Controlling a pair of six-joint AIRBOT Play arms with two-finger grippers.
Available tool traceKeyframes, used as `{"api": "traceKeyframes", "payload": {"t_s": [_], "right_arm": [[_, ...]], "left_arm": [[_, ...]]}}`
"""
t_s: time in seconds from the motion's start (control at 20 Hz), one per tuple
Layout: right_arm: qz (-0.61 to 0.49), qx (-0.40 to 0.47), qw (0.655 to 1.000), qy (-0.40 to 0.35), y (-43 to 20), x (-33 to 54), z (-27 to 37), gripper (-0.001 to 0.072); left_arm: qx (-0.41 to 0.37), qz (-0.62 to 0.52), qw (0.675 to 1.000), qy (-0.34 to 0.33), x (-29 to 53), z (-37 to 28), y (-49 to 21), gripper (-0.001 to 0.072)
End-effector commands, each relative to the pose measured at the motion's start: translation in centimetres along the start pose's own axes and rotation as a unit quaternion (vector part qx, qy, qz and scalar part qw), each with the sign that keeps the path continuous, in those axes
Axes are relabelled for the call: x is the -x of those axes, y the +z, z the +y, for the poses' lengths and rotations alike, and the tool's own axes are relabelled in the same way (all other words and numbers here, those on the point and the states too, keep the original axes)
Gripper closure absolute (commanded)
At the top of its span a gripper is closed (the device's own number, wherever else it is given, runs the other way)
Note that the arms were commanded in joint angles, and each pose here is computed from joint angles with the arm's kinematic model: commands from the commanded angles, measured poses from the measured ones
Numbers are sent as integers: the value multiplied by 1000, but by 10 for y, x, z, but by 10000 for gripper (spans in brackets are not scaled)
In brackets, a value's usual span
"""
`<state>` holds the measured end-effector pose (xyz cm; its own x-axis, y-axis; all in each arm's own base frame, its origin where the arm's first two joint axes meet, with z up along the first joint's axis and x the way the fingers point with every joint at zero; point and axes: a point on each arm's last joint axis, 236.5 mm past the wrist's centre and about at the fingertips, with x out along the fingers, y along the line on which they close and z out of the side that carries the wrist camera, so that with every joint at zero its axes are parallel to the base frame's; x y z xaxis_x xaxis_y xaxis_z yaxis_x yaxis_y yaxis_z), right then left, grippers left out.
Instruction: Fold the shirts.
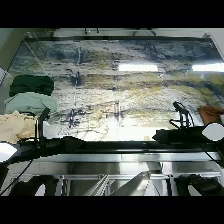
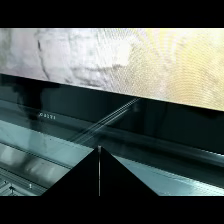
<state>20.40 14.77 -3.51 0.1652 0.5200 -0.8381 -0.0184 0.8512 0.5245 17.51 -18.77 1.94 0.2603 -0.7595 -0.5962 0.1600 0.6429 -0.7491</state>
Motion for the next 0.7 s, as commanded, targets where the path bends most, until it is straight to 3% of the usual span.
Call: {"api": "traceKeyframes", "payload": {"t_s": [0.0,0.2,0.25,0.3,0.45,0.5,0.65], "right_arm": [[0,0,1000,0,0,0,0,688],[0,0,1000,0,0,0,0,688],[0,0,1000,0,0,0,0,688],[0,0,1000,0,0,0,0,688],[0,0,1000,0,0,0,0,688],[0,0,1000,0,0,0,0,688],[0,0,1000,0,0,0,0,688]], "left_arm": [[0,1,1000,0,0,0,-1,689],[-1,-3,1000,1,0,0,1,686],[-7,-11,1000,7,3,1,7,601],[-15,-25,999,22,10,2,18,380],[-49,-107,987,109,62,15,78,335],[-46,-131,979,149,87,26,100,-13],[12,-176,961,214,154,63,157,-13]]}}
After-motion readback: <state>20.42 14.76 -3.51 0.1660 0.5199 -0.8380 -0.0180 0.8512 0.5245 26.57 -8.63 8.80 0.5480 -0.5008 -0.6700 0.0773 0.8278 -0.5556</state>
